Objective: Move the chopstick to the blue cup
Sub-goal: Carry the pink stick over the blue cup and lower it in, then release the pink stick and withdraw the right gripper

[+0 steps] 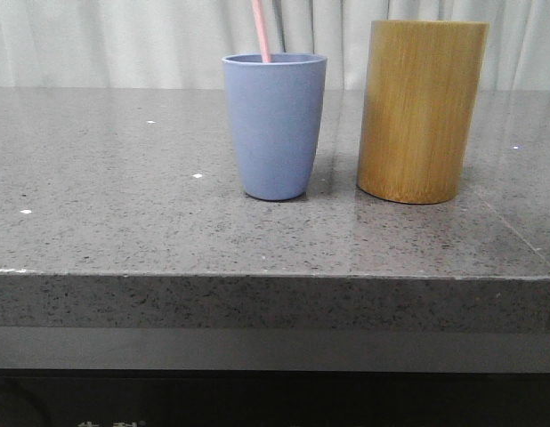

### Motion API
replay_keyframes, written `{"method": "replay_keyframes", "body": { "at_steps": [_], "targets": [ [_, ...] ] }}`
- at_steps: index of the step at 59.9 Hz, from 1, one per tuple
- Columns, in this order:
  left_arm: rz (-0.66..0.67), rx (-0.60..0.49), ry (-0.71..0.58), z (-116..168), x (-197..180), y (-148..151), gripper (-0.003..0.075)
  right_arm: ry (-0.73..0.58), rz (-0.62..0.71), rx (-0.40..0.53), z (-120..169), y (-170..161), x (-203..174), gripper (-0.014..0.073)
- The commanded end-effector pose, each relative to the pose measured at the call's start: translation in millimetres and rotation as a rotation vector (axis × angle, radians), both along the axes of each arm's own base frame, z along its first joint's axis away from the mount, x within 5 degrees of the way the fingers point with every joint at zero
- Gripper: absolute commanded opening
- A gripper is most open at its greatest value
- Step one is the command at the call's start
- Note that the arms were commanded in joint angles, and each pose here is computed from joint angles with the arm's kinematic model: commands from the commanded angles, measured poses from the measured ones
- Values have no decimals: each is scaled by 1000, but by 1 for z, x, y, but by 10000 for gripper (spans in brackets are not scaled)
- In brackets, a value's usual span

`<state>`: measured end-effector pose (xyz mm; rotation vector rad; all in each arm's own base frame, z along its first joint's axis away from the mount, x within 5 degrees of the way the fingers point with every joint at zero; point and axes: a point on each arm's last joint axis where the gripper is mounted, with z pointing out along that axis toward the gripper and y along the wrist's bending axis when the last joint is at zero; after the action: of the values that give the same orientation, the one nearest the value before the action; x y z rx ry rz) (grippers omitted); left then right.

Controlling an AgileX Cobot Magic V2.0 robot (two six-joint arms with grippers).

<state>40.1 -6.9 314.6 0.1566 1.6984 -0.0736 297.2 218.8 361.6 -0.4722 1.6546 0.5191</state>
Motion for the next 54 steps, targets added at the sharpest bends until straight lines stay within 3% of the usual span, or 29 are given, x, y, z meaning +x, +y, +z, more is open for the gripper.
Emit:
{"method": "replay_keyframes", "body": {
  "at_steps": [1, 10, 29, 39, 54],
  "targets": [
    [0, -31, -94, 15, 0, 0, -19, -123, -6, 82, 33, -6, -8, 278],
    [0, -31, -94, 15, 0, 0, -19, -114, 1, 66, 55, -13, -17, 290],
    [0, -31, -94, 15, 0, 0, -19, 93, -42, -81, 117, -54, -22, 24],
    [0, -31, -94, 15, 0, 0, -19, 163, -149, -116, 124, -95, -20, -73],
    [0, -31, -94, 15, 0, 0, -19, 239, -343, -129, 123, -162, -45, -80]
  ]
}}
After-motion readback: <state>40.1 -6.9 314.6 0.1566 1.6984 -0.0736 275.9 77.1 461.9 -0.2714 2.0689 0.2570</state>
